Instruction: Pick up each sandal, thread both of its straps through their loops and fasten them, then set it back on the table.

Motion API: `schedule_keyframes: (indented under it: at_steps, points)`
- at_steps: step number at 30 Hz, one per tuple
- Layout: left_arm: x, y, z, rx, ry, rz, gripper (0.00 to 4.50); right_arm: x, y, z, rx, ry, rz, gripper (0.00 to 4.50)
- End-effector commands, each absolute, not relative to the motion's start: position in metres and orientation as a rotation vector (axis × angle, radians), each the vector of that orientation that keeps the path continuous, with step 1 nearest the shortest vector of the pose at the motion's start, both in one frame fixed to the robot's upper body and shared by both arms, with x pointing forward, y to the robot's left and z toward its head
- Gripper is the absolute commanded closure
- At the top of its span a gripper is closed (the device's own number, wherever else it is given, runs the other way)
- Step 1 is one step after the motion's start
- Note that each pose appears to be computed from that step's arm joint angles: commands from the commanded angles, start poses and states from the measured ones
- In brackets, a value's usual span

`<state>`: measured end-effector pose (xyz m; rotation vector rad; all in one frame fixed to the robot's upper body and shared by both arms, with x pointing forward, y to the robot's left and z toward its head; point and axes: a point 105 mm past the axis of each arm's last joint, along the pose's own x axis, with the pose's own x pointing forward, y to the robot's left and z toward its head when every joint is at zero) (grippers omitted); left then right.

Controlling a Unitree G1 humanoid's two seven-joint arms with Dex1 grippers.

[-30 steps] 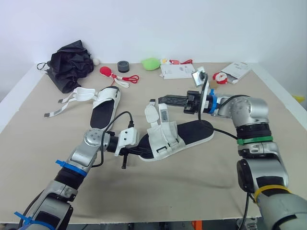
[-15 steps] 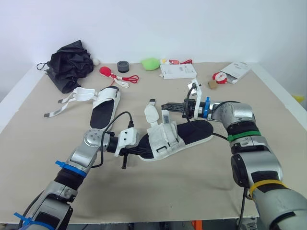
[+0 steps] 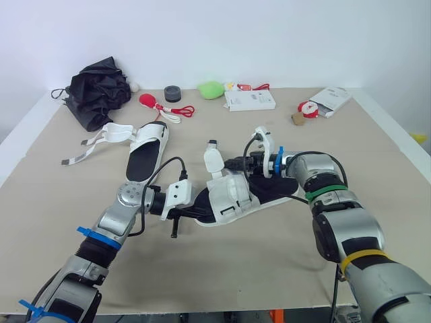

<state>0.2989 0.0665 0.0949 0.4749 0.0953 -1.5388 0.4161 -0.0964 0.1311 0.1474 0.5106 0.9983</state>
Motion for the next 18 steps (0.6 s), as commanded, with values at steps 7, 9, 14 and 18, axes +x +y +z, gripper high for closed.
schedule_keyframes:
  at_steps: [7,9,14,18]
  points:
    - [0.287,0.071,0.060,0.466,0.261,-1.581,4.50,0.429,-0.118,0.139,0.171,0.484,0.870,0.05]
    - [0.288,0.071,0.061,0.467,0.261,-1.583,4.50,0.432,-0.124,0.145,0.184,0.464,0.848,0.05]
    - [0.289,0.069,0.061,0.473,0.262,-1.595,4.50,0.440,-0.145,0.185,0.260,0.341,0.802,0.05]
    - [0.290,0.069,0.061,0.475,0.262,-1.599,4.50,0.434,-0.153,0.208,0.320,0.288,0.860,0.05]
